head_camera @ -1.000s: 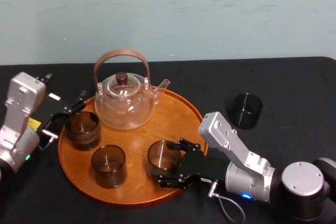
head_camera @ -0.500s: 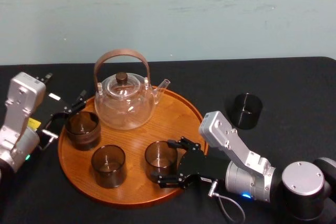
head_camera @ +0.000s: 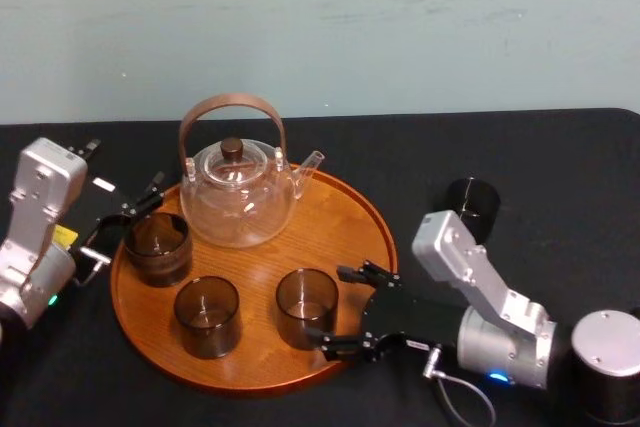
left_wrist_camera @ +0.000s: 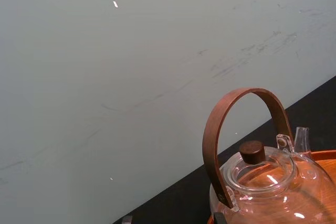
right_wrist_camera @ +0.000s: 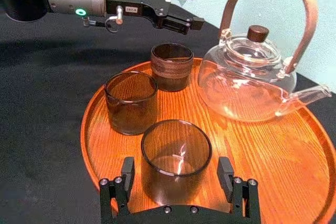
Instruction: Pick up the glass from the table and place it on the tray.
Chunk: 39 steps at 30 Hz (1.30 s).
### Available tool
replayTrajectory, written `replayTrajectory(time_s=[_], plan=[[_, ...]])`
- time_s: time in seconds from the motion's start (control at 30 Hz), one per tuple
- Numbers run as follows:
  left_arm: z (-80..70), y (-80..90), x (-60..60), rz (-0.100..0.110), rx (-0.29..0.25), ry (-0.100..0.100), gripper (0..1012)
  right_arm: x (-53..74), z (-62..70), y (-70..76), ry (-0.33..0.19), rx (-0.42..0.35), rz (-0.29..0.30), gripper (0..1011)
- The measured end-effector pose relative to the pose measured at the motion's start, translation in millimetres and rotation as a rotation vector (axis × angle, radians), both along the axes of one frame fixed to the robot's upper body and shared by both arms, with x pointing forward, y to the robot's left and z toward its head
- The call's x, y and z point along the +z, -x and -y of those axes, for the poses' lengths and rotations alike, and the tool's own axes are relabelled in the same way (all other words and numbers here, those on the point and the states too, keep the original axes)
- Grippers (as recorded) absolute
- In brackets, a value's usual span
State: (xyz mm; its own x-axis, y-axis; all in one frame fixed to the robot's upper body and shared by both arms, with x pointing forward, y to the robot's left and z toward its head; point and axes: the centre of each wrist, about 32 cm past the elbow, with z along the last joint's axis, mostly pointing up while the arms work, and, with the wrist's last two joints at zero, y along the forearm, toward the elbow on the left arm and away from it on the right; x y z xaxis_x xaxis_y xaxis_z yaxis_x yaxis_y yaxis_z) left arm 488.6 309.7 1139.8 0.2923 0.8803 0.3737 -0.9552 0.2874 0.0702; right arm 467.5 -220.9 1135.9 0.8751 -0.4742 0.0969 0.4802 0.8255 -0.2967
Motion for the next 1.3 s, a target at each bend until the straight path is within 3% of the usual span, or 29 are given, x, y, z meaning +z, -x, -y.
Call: replayTrajectory(time_s=[0.53,0.97,1.3], plan=[[0.0,0.0,0.0,0.0,0.0,0.0,1001,5.7,47.3,20.8,-0.057,-0.051,0.027,1003],[0.0,0.0,0.0,0.0,0.0,0.0,1001,10.0,83.1,32.4,-0.106,-0.267,0.054,1003],[0.0,0.0,0.0,0.0,0.0,0.0,1001,6.7,95.4,34.5,-0.102,-0.442,0.032,1003]])
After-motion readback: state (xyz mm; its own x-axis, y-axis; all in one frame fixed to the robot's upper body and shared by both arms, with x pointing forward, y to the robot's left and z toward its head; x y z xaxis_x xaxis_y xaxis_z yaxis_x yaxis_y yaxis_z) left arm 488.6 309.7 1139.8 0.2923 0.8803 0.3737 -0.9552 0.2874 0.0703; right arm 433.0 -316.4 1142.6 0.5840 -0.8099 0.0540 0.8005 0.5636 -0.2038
